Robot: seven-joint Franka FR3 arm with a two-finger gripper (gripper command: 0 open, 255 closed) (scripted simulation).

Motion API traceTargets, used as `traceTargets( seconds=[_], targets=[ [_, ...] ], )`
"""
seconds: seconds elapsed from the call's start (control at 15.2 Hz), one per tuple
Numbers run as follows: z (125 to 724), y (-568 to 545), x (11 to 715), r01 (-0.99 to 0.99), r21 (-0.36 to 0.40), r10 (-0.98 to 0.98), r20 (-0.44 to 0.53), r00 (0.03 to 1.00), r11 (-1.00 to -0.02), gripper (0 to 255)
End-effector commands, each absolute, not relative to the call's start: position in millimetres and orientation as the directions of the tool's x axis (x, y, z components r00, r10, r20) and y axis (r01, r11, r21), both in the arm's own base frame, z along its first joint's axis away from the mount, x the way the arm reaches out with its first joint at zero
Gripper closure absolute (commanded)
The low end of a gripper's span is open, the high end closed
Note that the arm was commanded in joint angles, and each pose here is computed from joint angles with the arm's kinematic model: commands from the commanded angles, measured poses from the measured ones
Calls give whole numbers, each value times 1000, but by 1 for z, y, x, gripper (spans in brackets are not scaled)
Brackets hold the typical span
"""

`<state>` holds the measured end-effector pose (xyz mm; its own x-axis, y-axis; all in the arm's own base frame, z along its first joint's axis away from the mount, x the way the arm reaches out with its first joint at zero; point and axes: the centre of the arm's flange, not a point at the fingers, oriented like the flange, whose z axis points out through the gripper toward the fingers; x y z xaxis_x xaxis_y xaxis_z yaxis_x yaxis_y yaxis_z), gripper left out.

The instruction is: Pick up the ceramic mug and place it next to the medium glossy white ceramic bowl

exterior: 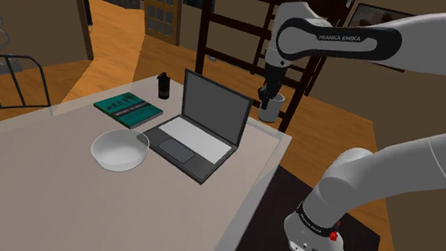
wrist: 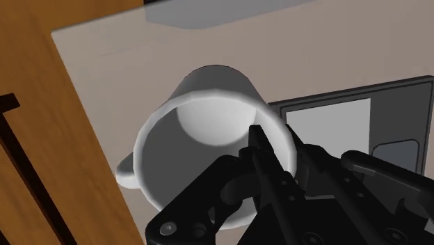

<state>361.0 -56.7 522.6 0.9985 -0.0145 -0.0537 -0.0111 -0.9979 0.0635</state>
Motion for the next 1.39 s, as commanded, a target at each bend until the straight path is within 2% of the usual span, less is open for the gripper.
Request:
traceTargets(
  seconds=[0.0,1.32],
  targets=[
    [522,-32,362,-13,63,-16,-54,998,-998,255],
    [523,232,372,-13,63,-16,-54,998,-998,255]
  ],
)
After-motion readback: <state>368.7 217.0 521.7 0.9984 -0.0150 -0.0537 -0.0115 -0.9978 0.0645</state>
